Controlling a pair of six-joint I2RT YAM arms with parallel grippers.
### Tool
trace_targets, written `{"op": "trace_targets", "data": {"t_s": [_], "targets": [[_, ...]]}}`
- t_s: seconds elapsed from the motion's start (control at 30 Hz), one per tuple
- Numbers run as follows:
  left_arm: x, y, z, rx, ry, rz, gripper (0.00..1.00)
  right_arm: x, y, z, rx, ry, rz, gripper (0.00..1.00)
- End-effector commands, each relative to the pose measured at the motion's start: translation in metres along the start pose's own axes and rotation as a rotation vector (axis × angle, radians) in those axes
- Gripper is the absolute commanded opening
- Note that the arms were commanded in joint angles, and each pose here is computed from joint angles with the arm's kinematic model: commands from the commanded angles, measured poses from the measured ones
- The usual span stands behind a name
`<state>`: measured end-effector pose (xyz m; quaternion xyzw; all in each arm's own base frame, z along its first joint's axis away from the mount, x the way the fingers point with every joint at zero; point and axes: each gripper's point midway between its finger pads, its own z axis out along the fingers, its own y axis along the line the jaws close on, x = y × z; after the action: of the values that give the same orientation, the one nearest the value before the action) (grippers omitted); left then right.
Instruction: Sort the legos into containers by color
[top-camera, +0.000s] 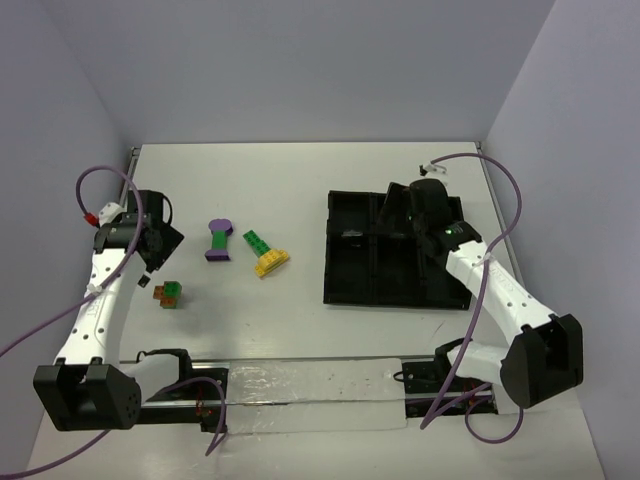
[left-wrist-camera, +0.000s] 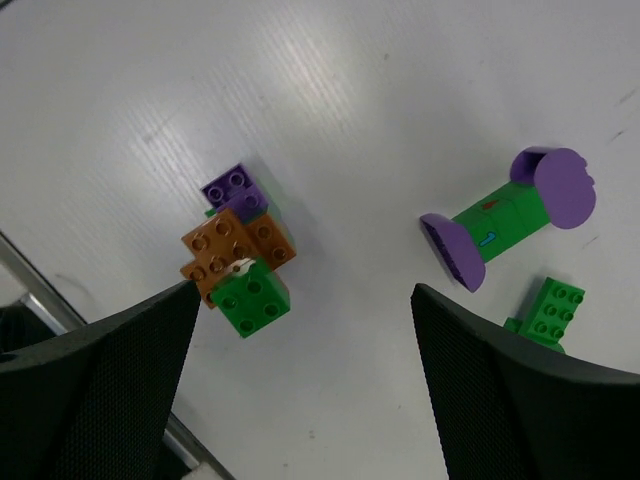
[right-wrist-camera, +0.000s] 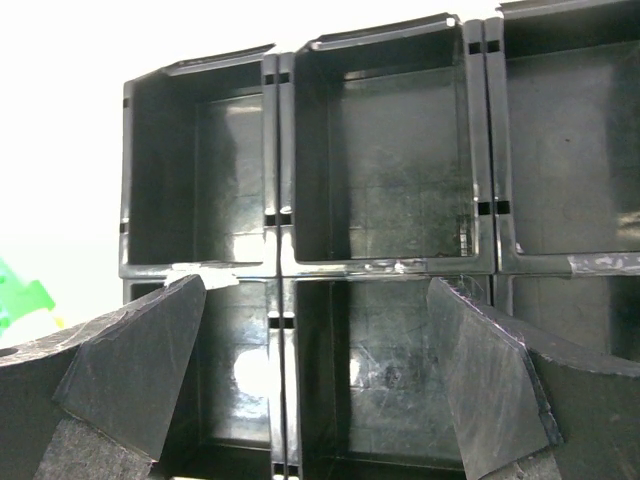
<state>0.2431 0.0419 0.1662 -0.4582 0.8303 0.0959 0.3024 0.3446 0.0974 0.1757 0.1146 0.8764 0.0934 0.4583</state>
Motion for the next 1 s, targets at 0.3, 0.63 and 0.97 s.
{"op": "trace_targets", "data": {"t_s": [0.3, 0.63, 0.97], "targets": [[0.042, 0.047, 0.003, -0.234, 0.102, -0.195, 0.89, -0.010, 0.024, 0.004, -0.093, -0.012, -0.001, 1.00], [0.059, 0.033, 0.032, -0.262, 0.155, -0.195, 0.87, -0.004, 0.022, 0.007, -0.084, 0.017, -0.029, 1.00], [0.068, 0.029, 0.047, -0.283, 0.172, -0.201, 0.71, -0.001, 0.021, 0.011, -0.074, 0.032, -0.024, 1.00]]}}
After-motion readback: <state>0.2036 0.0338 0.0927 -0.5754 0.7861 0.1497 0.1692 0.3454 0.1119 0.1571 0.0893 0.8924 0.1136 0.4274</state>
